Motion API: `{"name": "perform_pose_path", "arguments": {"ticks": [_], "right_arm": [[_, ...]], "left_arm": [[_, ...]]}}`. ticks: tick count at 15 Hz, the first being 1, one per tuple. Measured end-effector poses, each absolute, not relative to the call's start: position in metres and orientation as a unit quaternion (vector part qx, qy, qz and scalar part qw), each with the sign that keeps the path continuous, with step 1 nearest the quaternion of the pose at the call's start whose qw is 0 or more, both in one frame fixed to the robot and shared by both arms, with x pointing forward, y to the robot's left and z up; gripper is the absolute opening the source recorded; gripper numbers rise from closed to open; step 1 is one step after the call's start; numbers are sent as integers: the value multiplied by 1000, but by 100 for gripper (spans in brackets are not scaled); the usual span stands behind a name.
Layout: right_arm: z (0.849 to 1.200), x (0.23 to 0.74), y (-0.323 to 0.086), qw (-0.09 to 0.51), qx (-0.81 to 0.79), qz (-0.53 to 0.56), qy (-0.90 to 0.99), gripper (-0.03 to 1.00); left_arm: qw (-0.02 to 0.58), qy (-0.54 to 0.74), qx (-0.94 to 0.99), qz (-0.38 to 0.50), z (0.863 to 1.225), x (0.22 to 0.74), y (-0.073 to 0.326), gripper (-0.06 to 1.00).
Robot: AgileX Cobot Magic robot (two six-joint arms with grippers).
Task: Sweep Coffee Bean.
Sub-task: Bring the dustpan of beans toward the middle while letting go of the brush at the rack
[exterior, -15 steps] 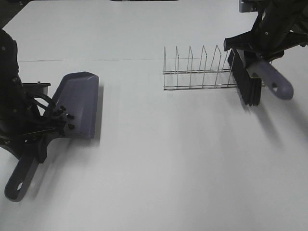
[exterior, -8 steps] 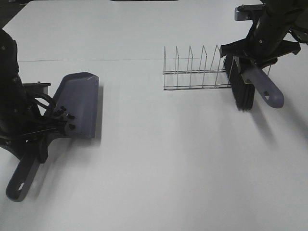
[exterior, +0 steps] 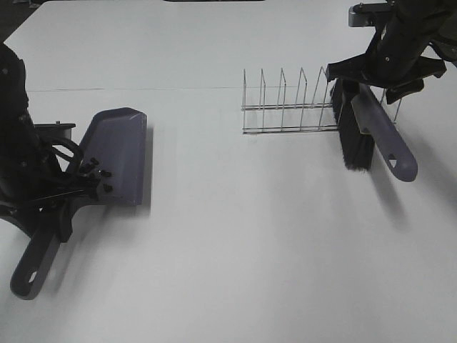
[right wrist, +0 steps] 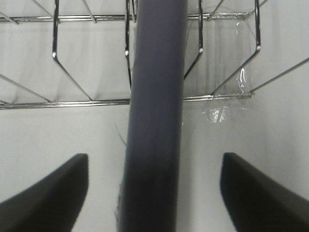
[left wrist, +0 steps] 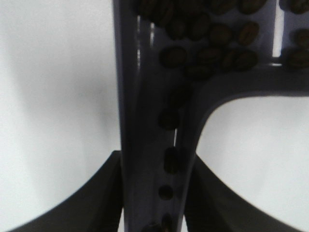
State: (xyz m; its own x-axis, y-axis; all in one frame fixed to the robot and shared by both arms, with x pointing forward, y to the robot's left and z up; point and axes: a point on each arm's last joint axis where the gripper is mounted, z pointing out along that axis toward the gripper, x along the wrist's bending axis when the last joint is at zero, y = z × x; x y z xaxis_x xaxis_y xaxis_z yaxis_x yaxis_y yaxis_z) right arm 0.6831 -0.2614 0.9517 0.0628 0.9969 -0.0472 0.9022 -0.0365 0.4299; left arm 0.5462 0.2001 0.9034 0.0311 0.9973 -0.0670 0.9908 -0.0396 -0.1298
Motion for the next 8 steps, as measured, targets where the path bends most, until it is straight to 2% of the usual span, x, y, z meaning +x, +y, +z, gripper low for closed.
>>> {"name": "perform_pose_path", "arguments": {"ticks": [3,8], "right_arm": [[965,681,-262,186,702,145,672,81],[999,667,-264,190,699,137,675,82]], "left_arm": [[22,-694,-716,71,903,546,200,32],[19,-706,-705,70,903,547,199,32]]}}
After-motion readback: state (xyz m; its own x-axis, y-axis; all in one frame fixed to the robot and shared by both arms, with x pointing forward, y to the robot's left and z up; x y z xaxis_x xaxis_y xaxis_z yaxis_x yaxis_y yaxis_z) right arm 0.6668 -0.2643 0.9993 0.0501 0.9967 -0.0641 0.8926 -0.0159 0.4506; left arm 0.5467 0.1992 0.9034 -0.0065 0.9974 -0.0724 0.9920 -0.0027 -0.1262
